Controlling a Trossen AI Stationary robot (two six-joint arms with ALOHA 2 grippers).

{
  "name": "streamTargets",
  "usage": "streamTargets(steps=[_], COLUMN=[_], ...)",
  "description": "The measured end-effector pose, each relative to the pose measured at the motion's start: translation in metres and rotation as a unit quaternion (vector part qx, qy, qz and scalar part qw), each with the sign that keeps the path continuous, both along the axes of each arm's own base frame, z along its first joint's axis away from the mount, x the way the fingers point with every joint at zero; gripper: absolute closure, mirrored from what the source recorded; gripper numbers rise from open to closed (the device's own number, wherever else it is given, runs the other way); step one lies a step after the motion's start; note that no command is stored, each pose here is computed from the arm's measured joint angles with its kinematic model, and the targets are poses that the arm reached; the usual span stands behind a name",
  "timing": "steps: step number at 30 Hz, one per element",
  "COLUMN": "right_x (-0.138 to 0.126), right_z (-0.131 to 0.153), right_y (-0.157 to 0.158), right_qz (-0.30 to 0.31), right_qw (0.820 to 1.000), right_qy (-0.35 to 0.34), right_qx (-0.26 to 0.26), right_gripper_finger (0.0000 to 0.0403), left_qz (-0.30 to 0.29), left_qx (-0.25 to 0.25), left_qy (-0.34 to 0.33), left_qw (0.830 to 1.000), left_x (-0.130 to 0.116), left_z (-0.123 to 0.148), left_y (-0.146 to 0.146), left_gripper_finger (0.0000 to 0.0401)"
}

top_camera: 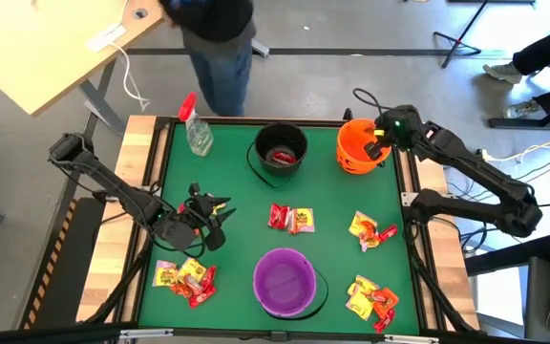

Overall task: Organize candy in baskets
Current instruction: Put the orange candy pack into the orange bucket, then put the yellow candy pack into the purple bucket

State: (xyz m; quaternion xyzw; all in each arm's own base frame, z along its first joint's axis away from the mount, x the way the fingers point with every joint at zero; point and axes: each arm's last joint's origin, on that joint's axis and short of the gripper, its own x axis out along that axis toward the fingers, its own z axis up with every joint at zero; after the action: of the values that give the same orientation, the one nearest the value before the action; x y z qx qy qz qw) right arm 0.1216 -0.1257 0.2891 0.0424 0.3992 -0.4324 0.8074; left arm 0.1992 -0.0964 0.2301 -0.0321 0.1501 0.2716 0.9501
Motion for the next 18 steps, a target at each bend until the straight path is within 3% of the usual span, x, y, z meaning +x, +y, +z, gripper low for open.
streamTargets(steps=[3,8,14,18], right_x=[-0.003,-0.004,-0.003,0.000], right_z=[-0.012,-0.025,-0.024,-0.019], right_y=[-0.002,-0.001,-0.002,-0.001], right_qz=[-0.014,-0.018,-0.030,0.001], right_qw=[1.000,0.999,0.999,0.998], right_qy=[0.008,0.019,-0.007,-0.047], right_qx=[0.009,0.025,0.028,0.046], right_gripper_finger=[0.0372,0.0316,0.0230,0.0193], left_qz=[0.000,-0.001,0.007,0.008], left_qx=[0.000,0.001,-0.002,-0.005], left_qy=[0.000,0.000,-0.001,-0.004], left_qw=[1.000,1.000,1.000,1.000], left_x=[0.000,0.000,0.001,0.002], left_z=[0.000,0.000,0.000,0.001], left_y=[0.000,0.000,0.003,0.003], left_gripper_finger=[0.0251,0.0251,0.0251,0.0251])
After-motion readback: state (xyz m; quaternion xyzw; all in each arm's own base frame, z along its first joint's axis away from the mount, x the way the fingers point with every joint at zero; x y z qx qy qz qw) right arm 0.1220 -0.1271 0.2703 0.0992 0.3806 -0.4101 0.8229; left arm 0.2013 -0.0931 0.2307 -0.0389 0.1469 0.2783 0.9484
